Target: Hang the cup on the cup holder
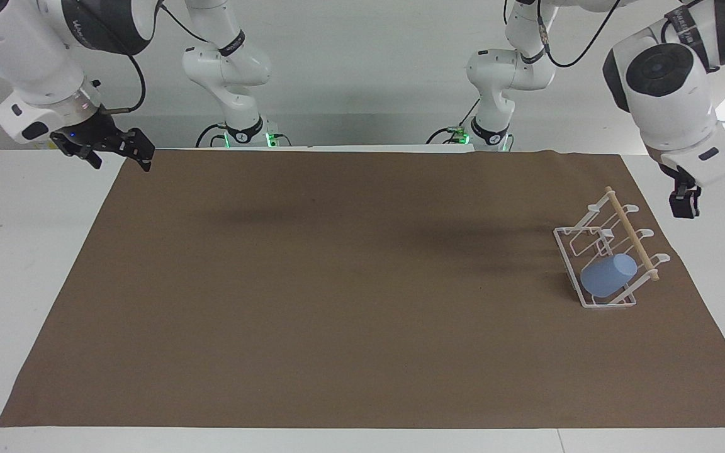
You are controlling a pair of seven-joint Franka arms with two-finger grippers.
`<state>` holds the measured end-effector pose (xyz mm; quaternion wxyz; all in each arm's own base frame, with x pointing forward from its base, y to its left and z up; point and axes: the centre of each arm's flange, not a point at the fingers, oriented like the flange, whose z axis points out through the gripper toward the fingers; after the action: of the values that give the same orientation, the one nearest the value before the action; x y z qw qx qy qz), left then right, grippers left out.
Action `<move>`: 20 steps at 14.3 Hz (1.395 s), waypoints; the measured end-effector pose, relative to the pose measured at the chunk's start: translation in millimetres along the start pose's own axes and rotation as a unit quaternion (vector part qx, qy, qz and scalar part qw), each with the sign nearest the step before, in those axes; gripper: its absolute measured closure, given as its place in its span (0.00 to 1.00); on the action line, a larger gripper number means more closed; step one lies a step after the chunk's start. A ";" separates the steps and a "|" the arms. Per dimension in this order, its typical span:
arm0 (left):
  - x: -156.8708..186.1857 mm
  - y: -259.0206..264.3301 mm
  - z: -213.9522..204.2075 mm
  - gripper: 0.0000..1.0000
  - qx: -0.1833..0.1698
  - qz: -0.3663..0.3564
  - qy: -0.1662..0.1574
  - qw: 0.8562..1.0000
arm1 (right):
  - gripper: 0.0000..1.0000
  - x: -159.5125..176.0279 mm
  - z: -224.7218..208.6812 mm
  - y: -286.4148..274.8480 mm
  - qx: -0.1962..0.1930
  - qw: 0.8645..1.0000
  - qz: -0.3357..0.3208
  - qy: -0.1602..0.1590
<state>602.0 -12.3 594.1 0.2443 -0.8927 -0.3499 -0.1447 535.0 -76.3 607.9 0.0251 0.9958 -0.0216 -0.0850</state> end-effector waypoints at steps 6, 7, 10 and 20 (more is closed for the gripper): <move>9.2 -9.8 30.9 0.00 -0.199 0.207 -0.134 0.949 | 0.00 0.0 0.0 0.0 0.000 1.000 0.000 0.000; 5.4 -11.0 34.9 0.00 -0.217 0.241 -0.146 0.935 | 0.00 0.0 0.0 0.0 0.000 1.000 0.000 0.000; -24.0 2.7 25.4 0.00 -0.233 0.325 -0.169 0.901 | 0.00 0.0 0.0 0.0 0.000 1.000 0.000 0.000; -74.4 50.4 -13.5 0.00 -0.223 0.409 -0.186 0.865 | 0.00 0.0 0.1 0.0 0.000 1.000 0.000 0.000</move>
<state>582.8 -92.8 556.6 0.0067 -0.9968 0.0492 0.0628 535.0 -76.3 607.8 0.0251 0.9958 -0.0216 -0.0851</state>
